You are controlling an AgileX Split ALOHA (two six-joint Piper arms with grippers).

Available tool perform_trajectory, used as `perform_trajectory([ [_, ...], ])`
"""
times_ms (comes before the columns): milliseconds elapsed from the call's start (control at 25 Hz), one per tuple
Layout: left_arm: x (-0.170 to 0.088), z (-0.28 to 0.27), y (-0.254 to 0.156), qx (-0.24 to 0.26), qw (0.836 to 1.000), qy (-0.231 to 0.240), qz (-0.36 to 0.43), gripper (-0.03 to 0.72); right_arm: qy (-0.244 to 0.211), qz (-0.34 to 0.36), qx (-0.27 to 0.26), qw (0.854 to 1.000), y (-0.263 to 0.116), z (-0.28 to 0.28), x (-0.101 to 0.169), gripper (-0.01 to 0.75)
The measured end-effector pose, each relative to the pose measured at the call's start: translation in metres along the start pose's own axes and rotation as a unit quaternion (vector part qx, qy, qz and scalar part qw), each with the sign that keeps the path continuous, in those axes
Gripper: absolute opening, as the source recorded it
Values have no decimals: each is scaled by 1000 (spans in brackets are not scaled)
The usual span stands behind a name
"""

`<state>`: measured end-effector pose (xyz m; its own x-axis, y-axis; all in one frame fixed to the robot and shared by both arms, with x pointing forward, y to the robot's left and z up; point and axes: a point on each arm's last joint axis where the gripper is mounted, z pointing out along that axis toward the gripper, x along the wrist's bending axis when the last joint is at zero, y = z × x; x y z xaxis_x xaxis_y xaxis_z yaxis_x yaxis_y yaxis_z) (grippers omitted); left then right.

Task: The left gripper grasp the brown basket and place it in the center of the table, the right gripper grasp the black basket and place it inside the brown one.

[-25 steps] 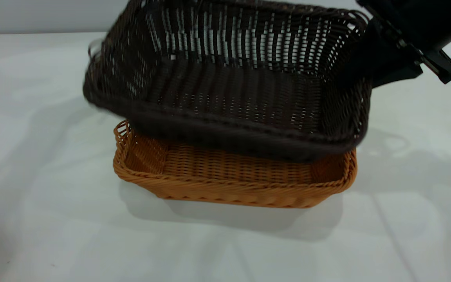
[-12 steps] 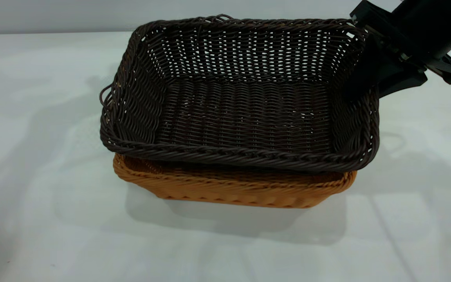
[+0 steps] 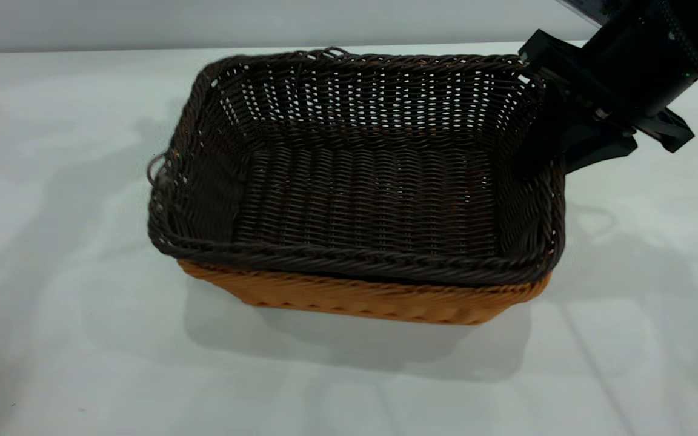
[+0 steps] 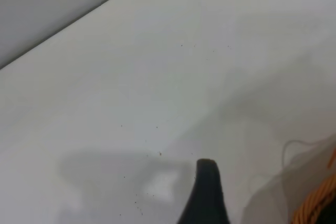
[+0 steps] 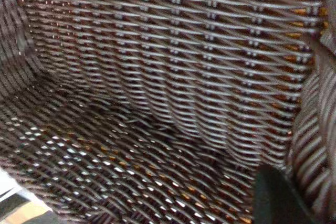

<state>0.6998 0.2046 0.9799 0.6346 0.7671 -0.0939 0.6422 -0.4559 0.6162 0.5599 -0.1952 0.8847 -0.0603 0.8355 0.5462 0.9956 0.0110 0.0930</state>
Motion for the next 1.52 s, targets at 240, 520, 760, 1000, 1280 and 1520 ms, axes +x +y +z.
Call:
perform_trajectory([
  [240,0,0,0,0,1000,0,0,549,1,-11,-6,1000,1,0,0,313],
  [520,-3,-15,8,-16,1000,8,8,549,-11,-30,-5,999,1,-2,-1,587],
  [760,-17,-71,33,-63,996,41,45,549,-34,-85,-75,993,6,-54,12,616],
  [1000,-38,-141,43,-76,993,70,65,549,-39,-155,-223,962,-12,-154,54,605],
  [1280,-65,-215,38,-66,992,106,19,549,-38,-262,-306,914,-95,-243,107,594],
  [1520,-94,-259,22,-37,995,82,-34,549,-65,-300,-294,905,-170,-273,119,594],
])
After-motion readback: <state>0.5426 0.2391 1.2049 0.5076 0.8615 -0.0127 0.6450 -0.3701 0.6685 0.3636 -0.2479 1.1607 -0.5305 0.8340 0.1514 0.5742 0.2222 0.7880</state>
